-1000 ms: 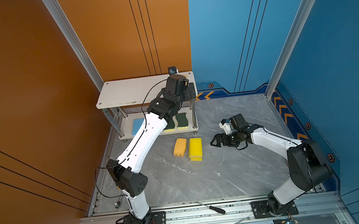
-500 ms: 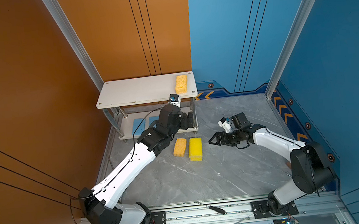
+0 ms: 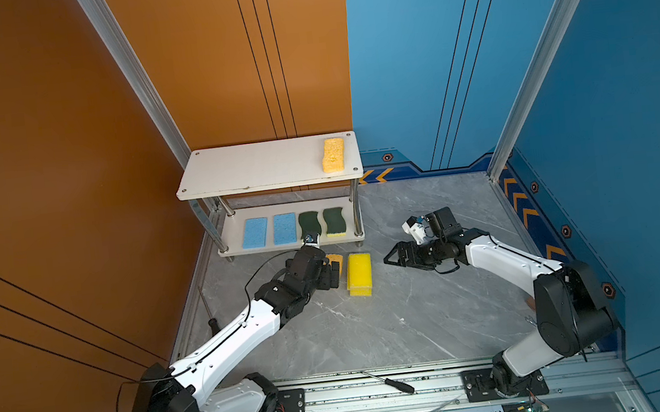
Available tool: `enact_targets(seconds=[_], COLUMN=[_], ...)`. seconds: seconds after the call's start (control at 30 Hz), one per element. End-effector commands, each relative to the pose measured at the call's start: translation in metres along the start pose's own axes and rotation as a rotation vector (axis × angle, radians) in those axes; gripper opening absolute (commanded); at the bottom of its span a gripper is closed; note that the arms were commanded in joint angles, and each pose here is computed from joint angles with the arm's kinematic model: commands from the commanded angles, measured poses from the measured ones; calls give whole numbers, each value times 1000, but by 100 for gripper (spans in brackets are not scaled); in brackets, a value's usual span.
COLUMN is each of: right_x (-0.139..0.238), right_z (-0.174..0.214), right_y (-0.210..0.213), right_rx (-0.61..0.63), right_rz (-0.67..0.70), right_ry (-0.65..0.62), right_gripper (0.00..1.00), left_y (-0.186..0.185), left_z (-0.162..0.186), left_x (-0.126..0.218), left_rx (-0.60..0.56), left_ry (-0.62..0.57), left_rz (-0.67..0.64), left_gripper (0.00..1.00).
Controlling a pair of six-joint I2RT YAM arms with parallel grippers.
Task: Place and organize the cleaning sponges onto the shelf
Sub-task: 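Withdraw the left gripper from the shelf down to the remaining orange sponge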
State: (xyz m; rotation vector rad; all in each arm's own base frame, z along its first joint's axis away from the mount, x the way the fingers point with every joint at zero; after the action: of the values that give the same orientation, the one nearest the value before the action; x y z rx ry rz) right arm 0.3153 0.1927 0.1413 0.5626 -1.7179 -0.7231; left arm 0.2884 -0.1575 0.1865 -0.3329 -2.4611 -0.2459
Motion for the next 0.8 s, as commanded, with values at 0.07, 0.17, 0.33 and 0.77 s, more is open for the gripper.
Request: enact_targets(seconds=[0.07,0.17,0.33,0.77], right_x=[3,2,-1,-8], right_z=[-10,-11,-12,-12], right_y=[12,13,12,8], right_rx=[-6,-12,-19,-28], right_rz=[-48,-55,-64,-60], right_ry=[-24,-27,-23,-15], right_gripper=[100,100,100,100], left_y=[-11,-11,-15,-21], left_z=[9,21,36,63], left_x=[-15,-26,-45,-74], left_rx=[97,97,113,101], left_ry=[-40,-7,63,143], left_rz=[82,65,95,89], left_gripper=[98,98,98,98])
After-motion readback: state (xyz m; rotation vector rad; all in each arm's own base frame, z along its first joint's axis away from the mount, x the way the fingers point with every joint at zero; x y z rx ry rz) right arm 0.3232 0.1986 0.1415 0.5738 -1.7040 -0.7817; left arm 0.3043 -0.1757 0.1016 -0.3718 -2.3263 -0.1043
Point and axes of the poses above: each gripper's point midway between its finger pads, its own x axis back along the fingers, its own y axis along the line the jaws close on, z = x × y, the point moved 3 cm from there along x, back along the fingers, and after that the axes turned 12 degrees about -x, right-handed, at the moved point
